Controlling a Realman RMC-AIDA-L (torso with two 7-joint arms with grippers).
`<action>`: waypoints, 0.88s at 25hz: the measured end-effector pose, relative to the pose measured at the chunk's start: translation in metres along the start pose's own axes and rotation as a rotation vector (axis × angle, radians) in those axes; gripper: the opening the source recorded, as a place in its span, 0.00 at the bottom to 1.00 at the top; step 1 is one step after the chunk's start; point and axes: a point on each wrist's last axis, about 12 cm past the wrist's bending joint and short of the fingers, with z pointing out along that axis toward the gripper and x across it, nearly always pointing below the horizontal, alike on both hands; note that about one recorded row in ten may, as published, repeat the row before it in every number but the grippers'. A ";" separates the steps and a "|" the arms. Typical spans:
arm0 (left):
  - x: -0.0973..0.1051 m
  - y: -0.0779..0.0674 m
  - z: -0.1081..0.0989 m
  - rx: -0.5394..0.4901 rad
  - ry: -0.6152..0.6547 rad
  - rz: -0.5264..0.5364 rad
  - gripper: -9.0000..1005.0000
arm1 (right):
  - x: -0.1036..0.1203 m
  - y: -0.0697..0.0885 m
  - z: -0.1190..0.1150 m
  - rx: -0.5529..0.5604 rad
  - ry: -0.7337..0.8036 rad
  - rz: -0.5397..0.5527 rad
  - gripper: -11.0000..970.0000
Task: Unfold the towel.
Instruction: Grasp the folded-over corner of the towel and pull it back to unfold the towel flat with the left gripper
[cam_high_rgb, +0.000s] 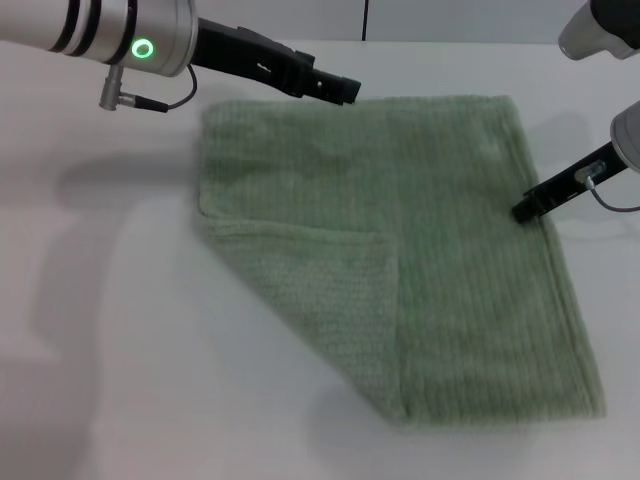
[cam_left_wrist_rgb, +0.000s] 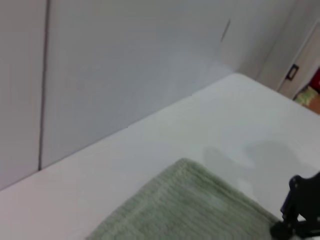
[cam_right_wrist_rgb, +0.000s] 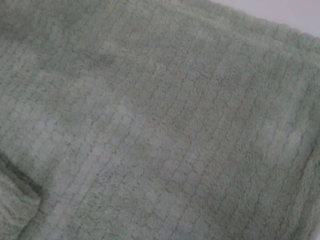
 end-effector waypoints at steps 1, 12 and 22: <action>-0.001 -0.002 0.002 0.005 0.016 0.011 0.80 | 0.000 0.000 0.000 0.000 0.000 0.000 0.01; -0.003 -0.021 0.019 0.046 0.140 0.089 0.80 | -0.003 0.001 -0.001 0.001 0.000 -0.009 0.01; 0.005 -0.033 0.043 0.079 0.255 0.143 0.80 | -0.006 0.002 -0.002 0.005 -0.003 -0.018 0.01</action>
